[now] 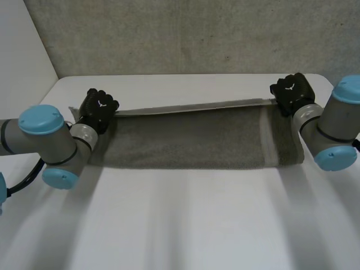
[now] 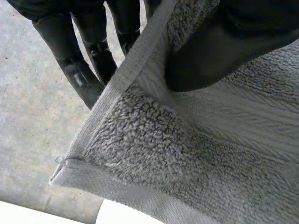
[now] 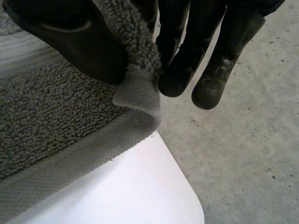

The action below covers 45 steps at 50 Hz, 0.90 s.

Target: Fold the towel.

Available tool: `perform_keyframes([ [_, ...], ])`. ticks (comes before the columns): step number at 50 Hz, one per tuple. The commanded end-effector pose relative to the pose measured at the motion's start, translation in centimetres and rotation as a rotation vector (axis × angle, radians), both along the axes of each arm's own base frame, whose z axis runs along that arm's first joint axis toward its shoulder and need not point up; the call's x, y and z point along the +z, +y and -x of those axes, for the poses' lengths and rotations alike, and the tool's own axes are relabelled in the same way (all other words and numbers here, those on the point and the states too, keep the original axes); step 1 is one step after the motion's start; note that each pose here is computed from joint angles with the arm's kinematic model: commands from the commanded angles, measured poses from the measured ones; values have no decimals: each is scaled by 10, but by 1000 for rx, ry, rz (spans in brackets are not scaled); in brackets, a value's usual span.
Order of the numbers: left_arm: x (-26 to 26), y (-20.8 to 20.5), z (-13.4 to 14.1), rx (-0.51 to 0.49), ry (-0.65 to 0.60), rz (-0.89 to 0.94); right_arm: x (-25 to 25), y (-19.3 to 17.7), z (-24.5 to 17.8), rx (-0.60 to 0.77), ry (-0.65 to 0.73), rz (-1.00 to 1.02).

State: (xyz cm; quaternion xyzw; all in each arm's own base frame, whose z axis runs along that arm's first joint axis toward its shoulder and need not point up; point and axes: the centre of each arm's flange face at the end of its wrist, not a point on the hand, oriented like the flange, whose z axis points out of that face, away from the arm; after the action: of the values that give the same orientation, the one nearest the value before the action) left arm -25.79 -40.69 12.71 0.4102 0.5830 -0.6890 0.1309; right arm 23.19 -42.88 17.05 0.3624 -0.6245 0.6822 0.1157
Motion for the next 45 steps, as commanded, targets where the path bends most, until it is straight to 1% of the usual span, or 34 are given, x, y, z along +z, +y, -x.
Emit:
perform_keyframes([
  [1, 3, 1, 8, 20, 14, 55, -17, -3, 0, -50, 16, -29],
  [4, 7, -2, 7, 42, 22, 80, -15, -3, 2, -66, 15, -23],
  [6, 13, -5, 5, 74, 36, 119, -8, -3, 3, -84, 10, -12],
  [10, 19, -7, 4, 83, 44, 142, 4, 0, 3, -84, 2, 8],
  [12, 30, -7, 4, 85, 53, 163, 22, 5, 4, -85, -8, 36],
  [13, 30, -7, 4, 85, 53, 163, 22, 5, 4, -85, -8, 36],
  [17, 45, -3, 1, 89, 63, 179, 51, 18, 8, -85, -21, 71],
  [21, 53, 4, -5, 98, 68, 174, 62, 31, 13, -85, -23, 65],
  [23, 58, 13, -11, 100, 75, 159, 66, 45, 17, -79, -15, 31],
  [29, 54, 24, -18, 102, 95, 114, 62, 67, 18, -50, 4, -65],
  [31, 50, 32, -23, 108, 100, 81, 53, 78, 19, -33, 13, -155],
  [32, 50, 32, -23, 108, 100, 81, 53, 78, 19, -33, 13, -155],
  [34, 50, 45, -29, 110, 95, 51, 41, 92, 21, -25, 15, -274],
  [37, 51, 52, -32, 109, 91, 40, 37, 98, 22, -20, 8, -329],
  [39, 51, 66, -36, 95, 91, 14, 32, 106, 24, -9, -21, -401],
  [40, 51, 66, -36, 95, 91, 14, 32, 106, 24, -8, -21, -402],
  [42, 50, 81, -40, 72, 119, -29, 27, 106, 33, 0, -61, -440],
  [45, 49, 87, -41, 62, 149, -67, 23, 105, 36, 11, -77, -459],
])
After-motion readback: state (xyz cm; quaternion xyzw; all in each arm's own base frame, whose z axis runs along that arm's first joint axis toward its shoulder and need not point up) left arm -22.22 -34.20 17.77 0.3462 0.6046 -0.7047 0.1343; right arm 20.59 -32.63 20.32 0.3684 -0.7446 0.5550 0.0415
